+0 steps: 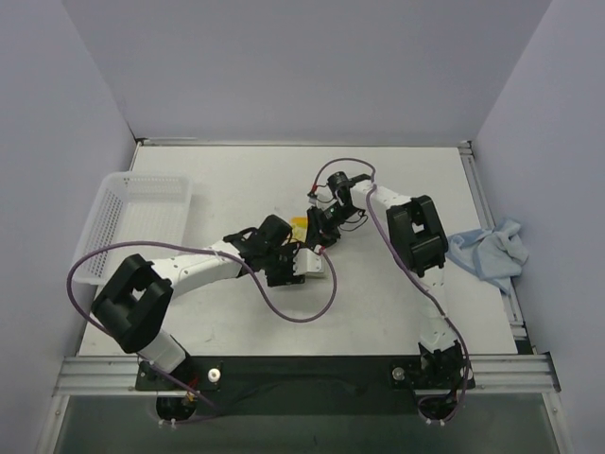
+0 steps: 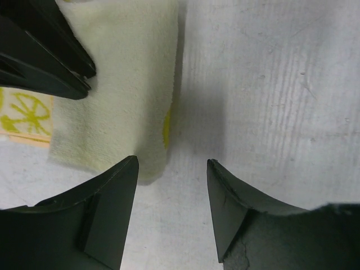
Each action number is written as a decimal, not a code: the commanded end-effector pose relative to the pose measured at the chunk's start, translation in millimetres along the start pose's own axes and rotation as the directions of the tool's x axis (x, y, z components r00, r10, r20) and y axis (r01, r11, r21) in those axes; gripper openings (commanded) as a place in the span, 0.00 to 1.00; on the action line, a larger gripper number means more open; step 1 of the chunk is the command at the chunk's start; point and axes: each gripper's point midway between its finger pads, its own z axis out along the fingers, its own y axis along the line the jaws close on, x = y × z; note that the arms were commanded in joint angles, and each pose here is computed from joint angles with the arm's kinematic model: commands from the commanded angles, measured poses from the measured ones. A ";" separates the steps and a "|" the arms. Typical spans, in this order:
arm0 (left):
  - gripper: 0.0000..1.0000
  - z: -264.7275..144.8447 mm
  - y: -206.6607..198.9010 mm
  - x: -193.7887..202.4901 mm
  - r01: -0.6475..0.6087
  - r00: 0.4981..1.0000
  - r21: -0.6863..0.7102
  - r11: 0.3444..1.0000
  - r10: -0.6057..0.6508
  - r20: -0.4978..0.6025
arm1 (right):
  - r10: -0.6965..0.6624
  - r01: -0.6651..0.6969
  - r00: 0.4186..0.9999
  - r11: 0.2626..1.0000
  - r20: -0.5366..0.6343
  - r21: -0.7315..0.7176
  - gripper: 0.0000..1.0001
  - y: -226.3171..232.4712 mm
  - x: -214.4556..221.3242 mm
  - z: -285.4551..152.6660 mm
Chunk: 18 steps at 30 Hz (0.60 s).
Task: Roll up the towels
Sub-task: Roll the towel
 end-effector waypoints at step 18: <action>0.27 40.4 -6.1 -0.6 -0.103 0.992 0.111 0.988 0.111 -0.067 | -0.088 0.086 0.991 0.996 0.101 0.019 0.32 11.1 -12.2 -48.3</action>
